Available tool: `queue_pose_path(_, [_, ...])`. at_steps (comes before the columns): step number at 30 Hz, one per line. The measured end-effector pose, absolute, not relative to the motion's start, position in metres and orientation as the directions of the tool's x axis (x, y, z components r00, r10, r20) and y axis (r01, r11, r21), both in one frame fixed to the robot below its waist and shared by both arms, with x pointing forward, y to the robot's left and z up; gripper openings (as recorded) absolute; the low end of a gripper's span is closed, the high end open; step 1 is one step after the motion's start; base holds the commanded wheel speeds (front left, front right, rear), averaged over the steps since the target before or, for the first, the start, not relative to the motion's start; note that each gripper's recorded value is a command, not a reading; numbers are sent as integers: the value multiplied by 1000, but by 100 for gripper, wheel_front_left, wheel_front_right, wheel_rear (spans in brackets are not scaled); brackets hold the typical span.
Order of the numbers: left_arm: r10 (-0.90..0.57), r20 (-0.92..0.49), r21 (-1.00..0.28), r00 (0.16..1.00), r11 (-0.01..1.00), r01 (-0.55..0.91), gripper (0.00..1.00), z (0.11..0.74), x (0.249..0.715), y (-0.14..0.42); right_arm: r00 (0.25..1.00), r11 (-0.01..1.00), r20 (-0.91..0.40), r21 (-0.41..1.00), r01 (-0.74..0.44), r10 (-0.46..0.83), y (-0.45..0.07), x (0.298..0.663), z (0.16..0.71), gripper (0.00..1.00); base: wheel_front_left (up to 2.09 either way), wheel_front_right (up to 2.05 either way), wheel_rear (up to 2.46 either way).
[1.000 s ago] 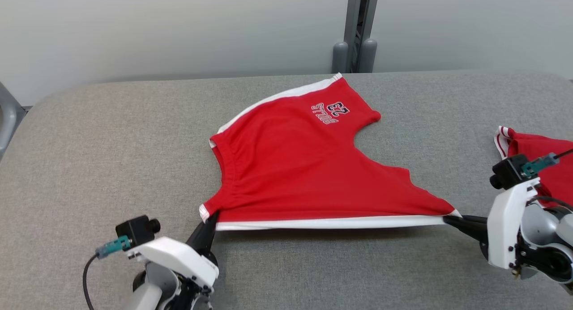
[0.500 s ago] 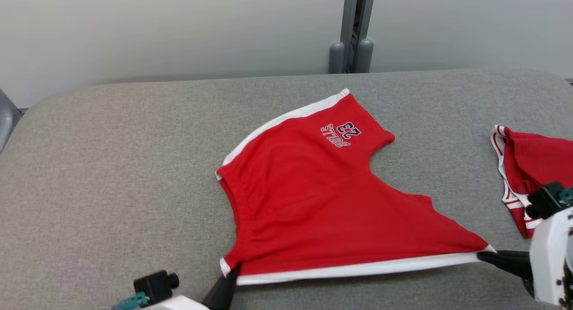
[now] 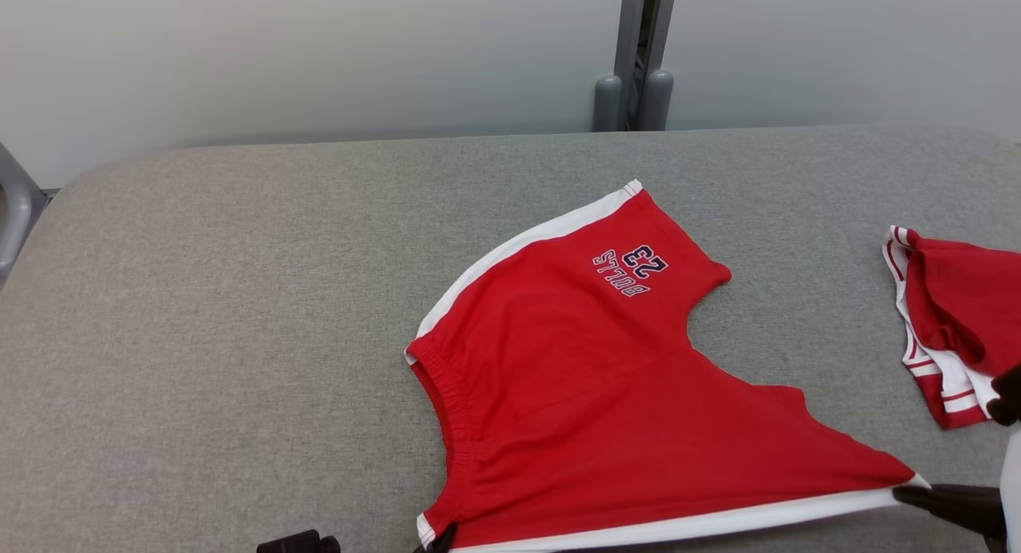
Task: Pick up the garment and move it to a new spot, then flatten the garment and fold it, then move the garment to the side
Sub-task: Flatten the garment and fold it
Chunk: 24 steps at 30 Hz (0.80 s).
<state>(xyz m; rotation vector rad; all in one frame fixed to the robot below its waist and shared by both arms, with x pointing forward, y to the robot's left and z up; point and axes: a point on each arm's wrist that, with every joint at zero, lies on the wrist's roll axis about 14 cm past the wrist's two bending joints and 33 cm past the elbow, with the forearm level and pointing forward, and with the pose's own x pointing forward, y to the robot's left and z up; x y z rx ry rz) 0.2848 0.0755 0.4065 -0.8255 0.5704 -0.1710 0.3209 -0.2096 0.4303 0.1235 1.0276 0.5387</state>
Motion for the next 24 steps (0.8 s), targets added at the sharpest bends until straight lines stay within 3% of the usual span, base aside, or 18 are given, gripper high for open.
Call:
queue_pose_path(8, [-354, -391, -753, 849, 654, -74, 0, 417, 293, 76, 465, 853, -734, 311, -419, 496, -201, 350, 450, 0, 0, 0, 0])
queue_pose_path(24, [-416, -399, -867, 817, 462, -188, 0, 440, 344, 78, 528, 818, -665, 230, -527, 528, -154, 459, 483, 0, 0, 0, 0])
